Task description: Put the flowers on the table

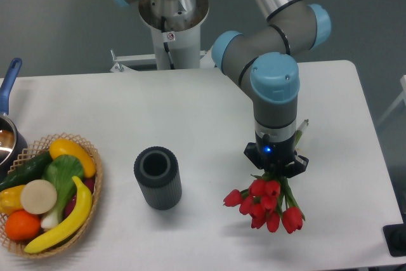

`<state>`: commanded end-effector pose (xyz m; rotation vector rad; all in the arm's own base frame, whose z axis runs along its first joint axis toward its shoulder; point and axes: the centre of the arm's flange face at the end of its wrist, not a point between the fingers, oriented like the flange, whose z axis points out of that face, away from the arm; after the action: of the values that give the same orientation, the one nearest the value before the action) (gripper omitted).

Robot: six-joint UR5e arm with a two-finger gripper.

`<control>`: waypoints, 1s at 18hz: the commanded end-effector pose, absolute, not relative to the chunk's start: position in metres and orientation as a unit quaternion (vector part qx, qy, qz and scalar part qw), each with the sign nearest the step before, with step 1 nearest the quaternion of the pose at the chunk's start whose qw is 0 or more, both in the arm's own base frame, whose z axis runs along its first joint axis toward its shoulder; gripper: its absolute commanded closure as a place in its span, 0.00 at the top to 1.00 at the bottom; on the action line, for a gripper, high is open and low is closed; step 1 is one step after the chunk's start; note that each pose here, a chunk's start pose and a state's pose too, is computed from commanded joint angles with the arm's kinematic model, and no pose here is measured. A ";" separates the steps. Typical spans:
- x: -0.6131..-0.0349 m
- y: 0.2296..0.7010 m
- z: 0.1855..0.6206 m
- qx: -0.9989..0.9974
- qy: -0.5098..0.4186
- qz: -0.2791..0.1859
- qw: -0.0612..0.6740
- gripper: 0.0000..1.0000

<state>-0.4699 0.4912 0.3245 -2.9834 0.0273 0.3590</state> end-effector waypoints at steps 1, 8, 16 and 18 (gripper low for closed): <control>-0.470 0.491 0.325 -0.990 0.009 0.120 0.069 0.15; -0.468 0.495 0.315 -0.992 0.008 0.113 0.065 0.15; -0.455 0.515 0.274 -0.995 0.007 0.092 0.048 1.00; -0.452 0.518 0.273 -0.995 0.011 0.092 0.048 1.00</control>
<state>-0.4517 0.5185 0.2726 -3.0319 0.0340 0.2811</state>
